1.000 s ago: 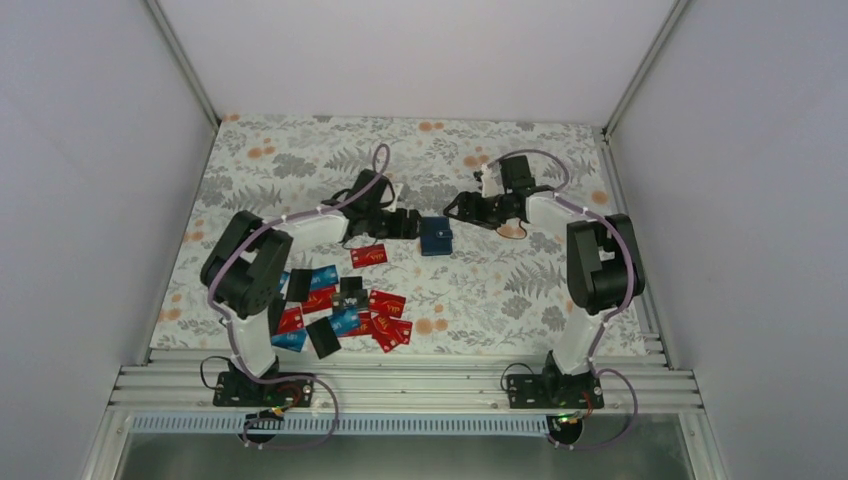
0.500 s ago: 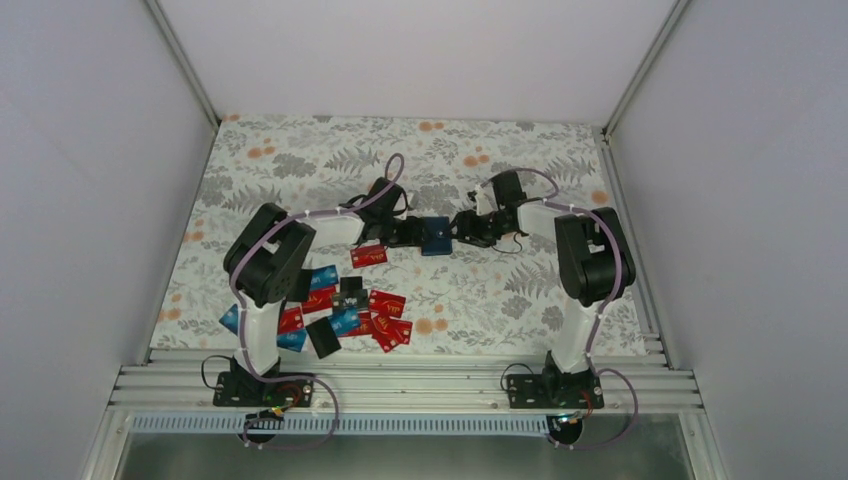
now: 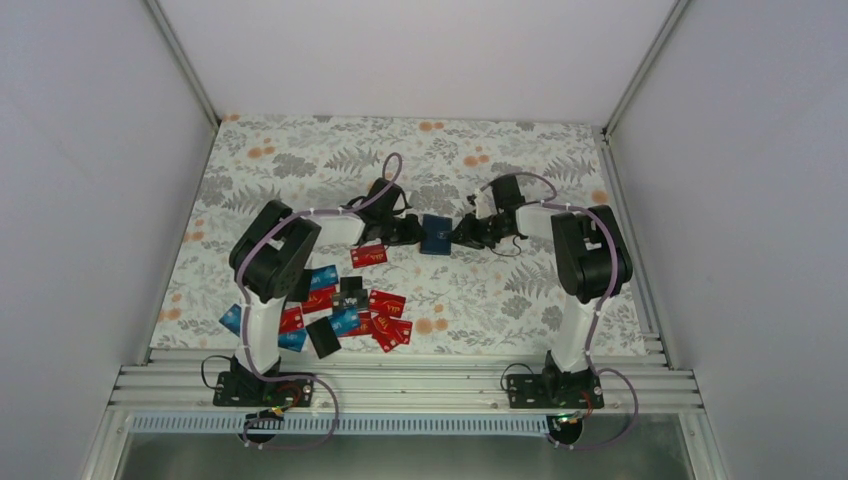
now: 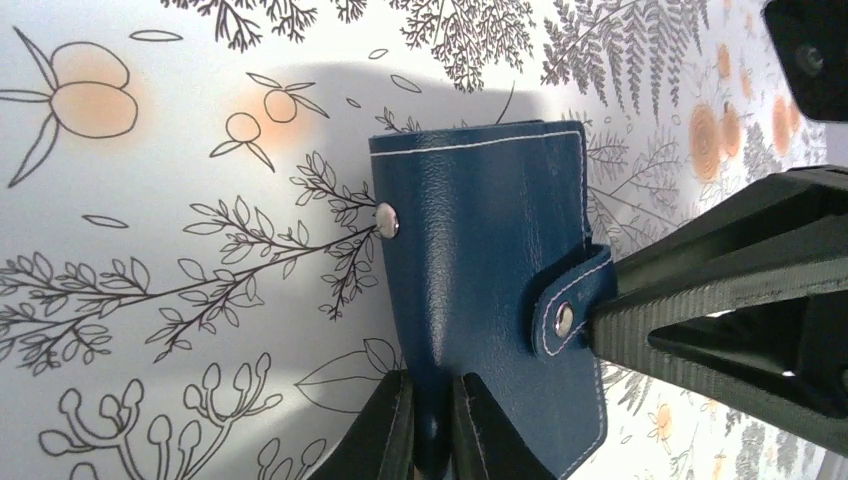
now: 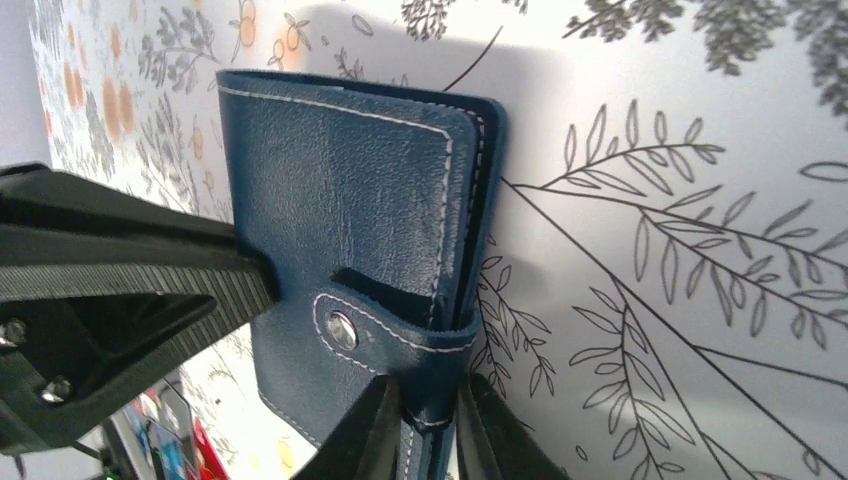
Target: Put the credit cards into the card holder
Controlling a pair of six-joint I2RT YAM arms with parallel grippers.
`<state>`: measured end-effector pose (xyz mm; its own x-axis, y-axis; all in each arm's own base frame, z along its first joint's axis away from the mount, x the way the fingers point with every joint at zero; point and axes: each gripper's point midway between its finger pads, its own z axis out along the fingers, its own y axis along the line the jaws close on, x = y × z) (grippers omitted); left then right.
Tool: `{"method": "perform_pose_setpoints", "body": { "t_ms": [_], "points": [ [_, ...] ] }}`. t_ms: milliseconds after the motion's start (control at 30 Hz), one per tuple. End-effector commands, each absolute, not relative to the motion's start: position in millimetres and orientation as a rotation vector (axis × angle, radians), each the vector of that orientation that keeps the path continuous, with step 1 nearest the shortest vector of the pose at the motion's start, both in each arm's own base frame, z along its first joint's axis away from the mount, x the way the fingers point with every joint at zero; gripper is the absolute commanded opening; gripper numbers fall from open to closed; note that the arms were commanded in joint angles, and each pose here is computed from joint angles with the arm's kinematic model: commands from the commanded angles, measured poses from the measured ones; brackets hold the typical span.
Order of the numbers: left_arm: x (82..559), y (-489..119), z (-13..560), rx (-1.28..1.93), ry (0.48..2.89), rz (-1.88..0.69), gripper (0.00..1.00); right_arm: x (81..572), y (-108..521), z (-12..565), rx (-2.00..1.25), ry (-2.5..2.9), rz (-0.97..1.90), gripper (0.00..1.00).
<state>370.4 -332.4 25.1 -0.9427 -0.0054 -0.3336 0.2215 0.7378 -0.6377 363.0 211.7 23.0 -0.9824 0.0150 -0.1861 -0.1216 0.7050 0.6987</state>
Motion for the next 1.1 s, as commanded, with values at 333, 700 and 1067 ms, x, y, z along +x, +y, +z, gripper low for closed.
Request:
{"method": "perform_pose_setpoints", "body": {
  "t_ms": [333, 700, 1067],
  "points": [
    [358, -339, 82, 0.263, 2.455, -1.061, 0.02, 342, 225, 50, -0.143, 2.672, 1.262, 0.2],
    [336, -328, 148, 0.468, 2.316, -1.041, 0.02, 329, 225, 108, -0.255, 2.443, 1.294, 0.9],
    [299, -324, 221, 0.631, 2.17, -1.16, 0.02, 302, 241, 220, -0.512, 2.054, 1.549, 0.82]
  ]
}}
